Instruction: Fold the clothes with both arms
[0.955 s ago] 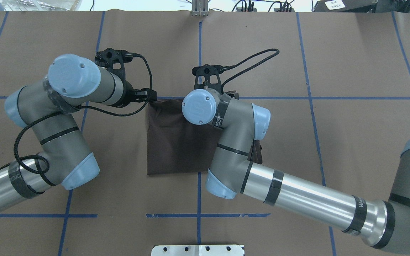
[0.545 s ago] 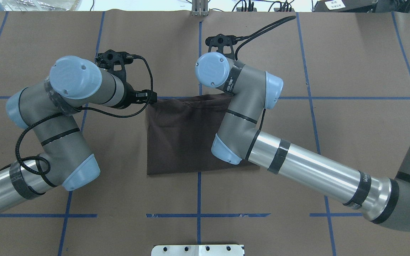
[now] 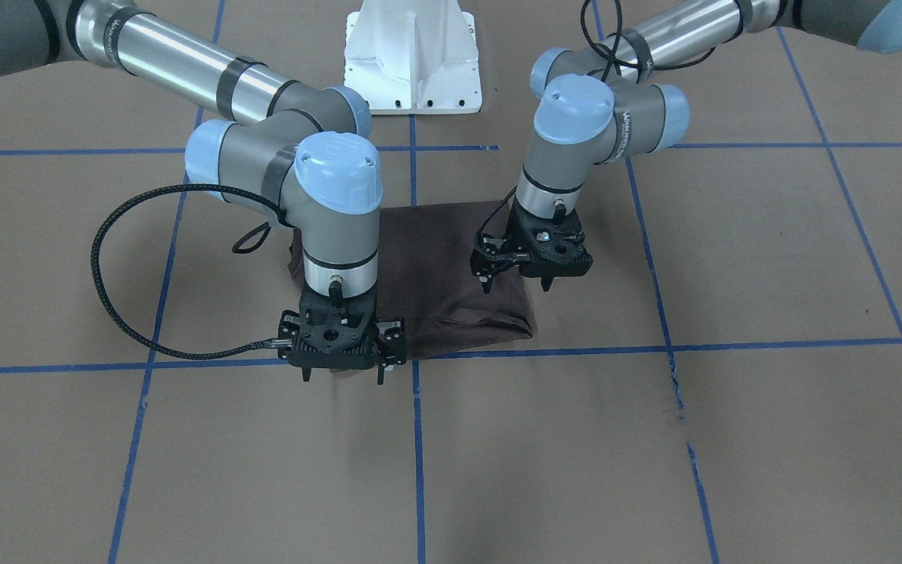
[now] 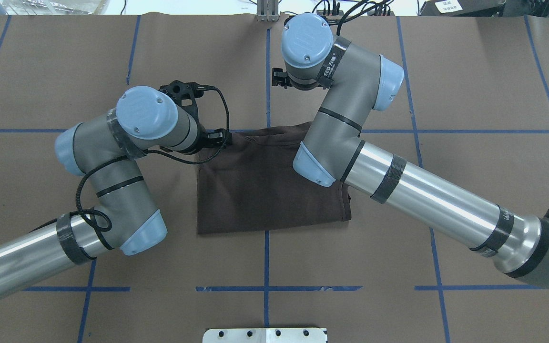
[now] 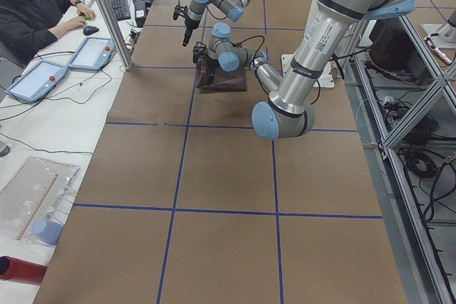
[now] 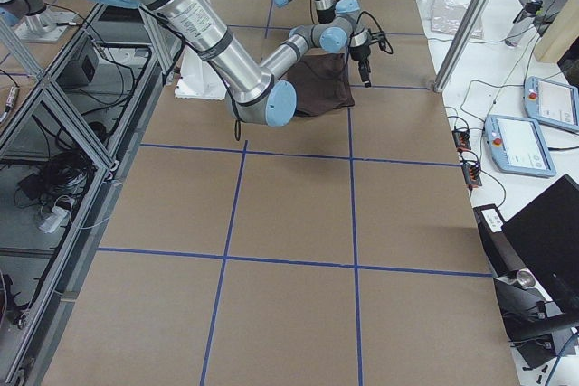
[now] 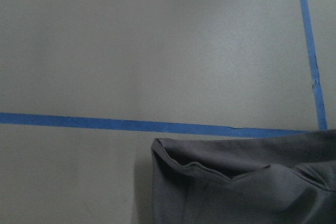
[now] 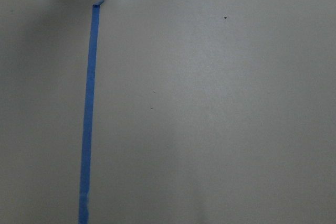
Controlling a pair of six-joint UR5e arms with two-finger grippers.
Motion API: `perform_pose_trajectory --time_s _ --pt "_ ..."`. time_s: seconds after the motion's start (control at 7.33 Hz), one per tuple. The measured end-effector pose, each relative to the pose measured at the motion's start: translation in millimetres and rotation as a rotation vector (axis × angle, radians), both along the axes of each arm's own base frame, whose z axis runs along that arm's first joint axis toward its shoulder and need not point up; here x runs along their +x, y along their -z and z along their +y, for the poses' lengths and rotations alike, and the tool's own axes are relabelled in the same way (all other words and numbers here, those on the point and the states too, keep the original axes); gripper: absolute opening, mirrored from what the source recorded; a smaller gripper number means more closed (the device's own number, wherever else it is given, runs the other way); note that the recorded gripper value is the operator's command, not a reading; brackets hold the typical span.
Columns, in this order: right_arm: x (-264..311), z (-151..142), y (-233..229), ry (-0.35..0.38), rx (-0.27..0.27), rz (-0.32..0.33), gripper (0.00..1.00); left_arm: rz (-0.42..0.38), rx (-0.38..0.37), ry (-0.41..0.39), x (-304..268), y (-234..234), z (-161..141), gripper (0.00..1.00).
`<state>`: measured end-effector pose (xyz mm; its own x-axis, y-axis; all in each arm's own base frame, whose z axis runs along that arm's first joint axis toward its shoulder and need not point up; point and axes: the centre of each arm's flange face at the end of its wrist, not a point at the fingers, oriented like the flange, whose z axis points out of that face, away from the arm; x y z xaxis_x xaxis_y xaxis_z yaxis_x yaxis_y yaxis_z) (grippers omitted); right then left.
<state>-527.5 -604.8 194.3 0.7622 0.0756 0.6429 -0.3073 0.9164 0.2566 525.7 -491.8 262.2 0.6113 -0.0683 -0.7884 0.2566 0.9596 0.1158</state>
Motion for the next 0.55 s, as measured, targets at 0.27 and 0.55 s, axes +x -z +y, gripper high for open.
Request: perform_pose_trajectory --time_s 0.27,0.55 --pt "2 0 -1 0.004 -0.004 -0.005 1.00 -0.037 -0.014 0.009 29 -5 -4 1.00" --pt "3 0 -5 0.004 -0.006 -0.004 1.00 -0.080 -0.019 0.024 38 -21 -14 1.00"
